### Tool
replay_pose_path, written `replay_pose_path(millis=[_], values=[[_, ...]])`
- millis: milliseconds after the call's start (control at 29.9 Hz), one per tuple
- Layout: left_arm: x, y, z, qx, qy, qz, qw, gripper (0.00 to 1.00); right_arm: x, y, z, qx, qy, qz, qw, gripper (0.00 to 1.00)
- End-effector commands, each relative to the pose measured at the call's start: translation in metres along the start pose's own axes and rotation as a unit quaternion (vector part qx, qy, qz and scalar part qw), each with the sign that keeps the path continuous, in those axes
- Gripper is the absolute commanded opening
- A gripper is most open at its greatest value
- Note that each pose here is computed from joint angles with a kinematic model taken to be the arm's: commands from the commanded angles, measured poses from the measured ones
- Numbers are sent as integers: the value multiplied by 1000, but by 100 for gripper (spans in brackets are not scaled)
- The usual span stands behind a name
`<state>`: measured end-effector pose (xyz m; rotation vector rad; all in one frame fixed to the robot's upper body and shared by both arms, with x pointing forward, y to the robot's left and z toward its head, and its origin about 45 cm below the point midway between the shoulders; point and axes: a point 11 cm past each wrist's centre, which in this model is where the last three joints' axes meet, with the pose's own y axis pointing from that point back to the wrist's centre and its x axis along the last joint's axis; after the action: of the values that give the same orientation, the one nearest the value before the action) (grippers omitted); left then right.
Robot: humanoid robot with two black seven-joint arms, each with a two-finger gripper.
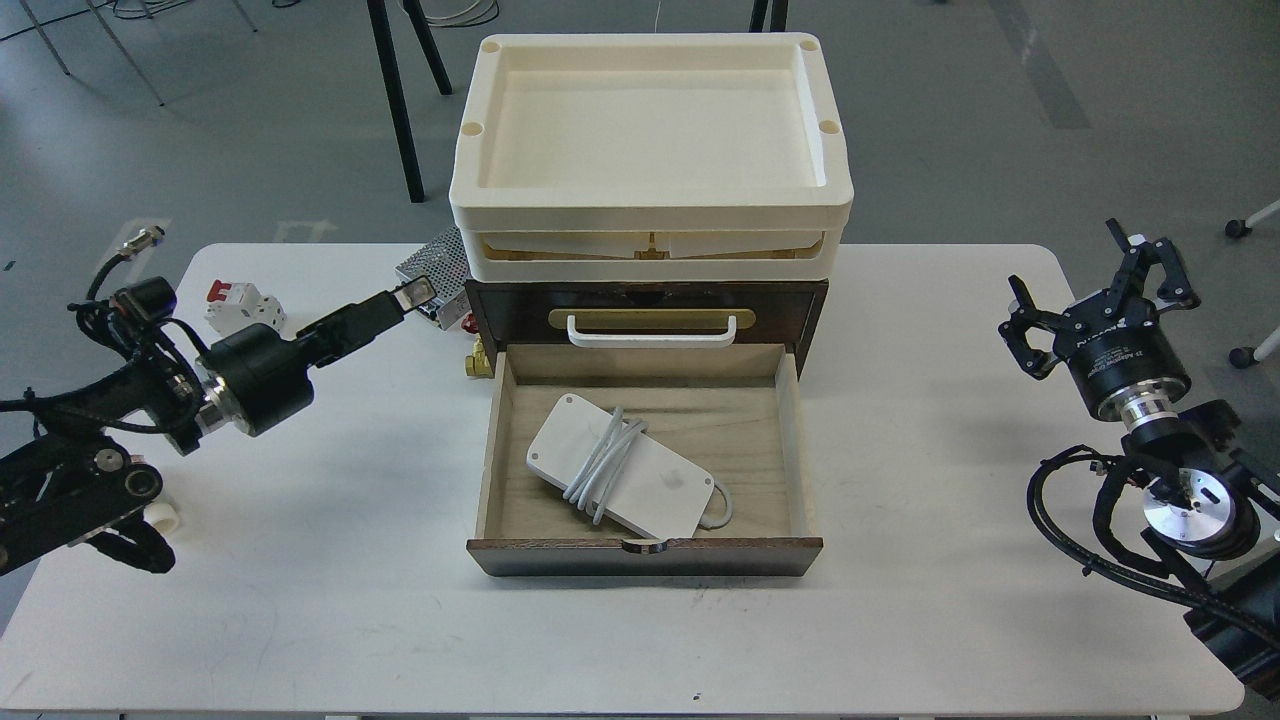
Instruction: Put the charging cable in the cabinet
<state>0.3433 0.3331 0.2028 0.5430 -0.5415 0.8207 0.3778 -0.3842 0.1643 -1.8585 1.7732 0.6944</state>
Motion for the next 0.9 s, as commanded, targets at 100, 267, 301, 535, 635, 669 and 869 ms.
replay_pose_path(millis=[100,267,301,535,635,669,869], values=[[50,30,-20,38,122,108,986,87,0,0,0,0,0,0,1000,99],[91,51,-48,61,243,233,940,87,-1,0,0,0,0,-1,1000,99],[99,54,-52,61,259,254,930,87,-1,-1,0,0,0,-2,1000,99],[101,51,-83,71,325,320,887,87,-4,-2,1,0,-2,-5,1000,99],[90,42,-99,81,341,326,878,87,-4,-2,1,0,-3,-5,1000,99],[84,35,-102,78,352,324,875,87,-3,-1,1,0,-2,-4,1000,99],[80,26,-113,55,401,335,851,87,-4,-2,0,2,-4,-7,1000,99]])
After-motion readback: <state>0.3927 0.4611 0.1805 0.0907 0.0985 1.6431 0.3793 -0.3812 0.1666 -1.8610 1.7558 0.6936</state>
